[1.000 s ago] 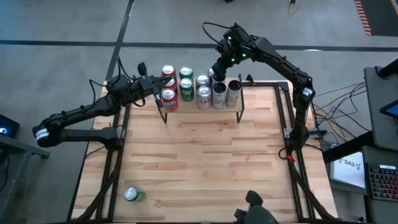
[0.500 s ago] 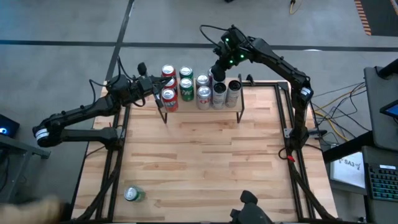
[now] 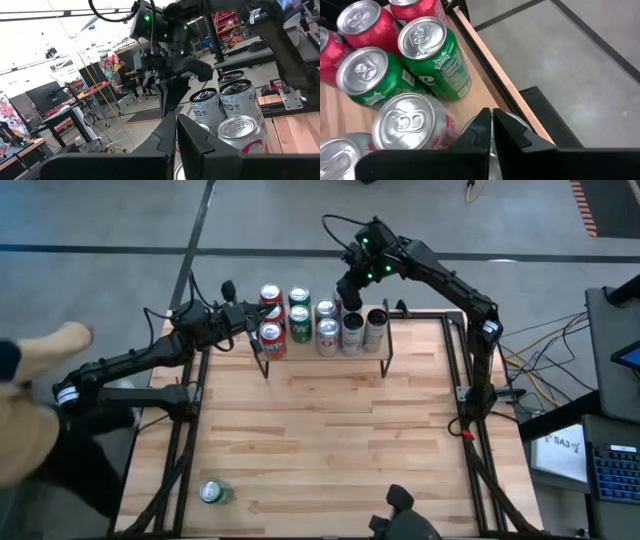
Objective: Place canned beverage on shelf
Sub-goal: Put the silver soda can on the shelf aligned with the other silver soda can
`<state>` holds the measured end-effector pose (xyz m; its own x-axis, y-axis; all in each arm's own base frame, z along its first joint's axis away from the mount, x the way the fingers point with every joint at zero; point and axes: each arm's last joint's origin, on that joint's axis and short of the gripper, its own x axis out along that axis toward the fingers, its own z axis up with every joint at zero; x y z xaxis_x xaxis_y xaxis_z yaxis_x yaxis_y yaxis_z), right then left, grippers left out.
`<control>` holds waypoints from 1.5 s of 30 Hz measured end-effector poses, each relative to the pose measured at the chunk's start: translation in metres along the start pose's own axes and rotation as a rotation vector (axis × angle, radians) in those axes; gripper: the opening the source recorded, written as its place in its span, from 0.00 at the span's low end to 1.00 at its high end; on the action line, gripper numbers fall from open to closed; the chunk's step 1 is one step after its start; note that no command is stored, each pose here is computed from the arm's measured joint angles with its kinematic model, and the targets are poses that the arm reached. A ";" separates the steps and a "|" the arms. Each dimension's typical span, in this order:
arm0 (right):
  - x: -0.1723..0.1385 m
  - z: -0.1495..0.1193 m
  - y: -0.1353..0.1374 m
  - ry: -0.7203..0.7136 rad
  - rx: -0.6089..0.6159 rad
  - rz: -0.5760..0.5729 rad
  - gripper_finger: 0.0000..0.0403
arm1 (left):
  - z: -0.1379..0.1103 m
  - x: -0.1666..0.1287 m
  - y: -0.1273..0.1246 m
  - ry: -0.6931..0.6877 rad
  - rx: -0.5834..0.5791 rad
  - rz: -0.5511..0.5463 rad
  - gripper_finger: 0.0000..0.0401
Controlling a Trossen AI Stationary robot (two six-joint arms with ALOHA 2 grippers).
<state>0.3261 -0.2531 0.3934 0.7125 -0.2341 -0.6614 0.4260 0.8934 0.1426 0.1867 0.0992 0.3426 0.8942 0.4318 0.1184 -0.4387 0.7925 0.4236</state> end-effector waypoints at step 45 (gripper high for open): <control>-0.012 -0.004 -0.001 0.083 0.132 -0.146 0.02 | -0.001 0.002 -0.001 0.002 0.000 -0.002 0.00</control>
<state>0.3151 -0.2494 0.3978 0.5919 -0.3202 -0.7396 0.5944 0.7932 0.1323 0.1887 0.1002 0.3415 0.8947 0.4313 0.1156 -0.4372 0.7932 0.4240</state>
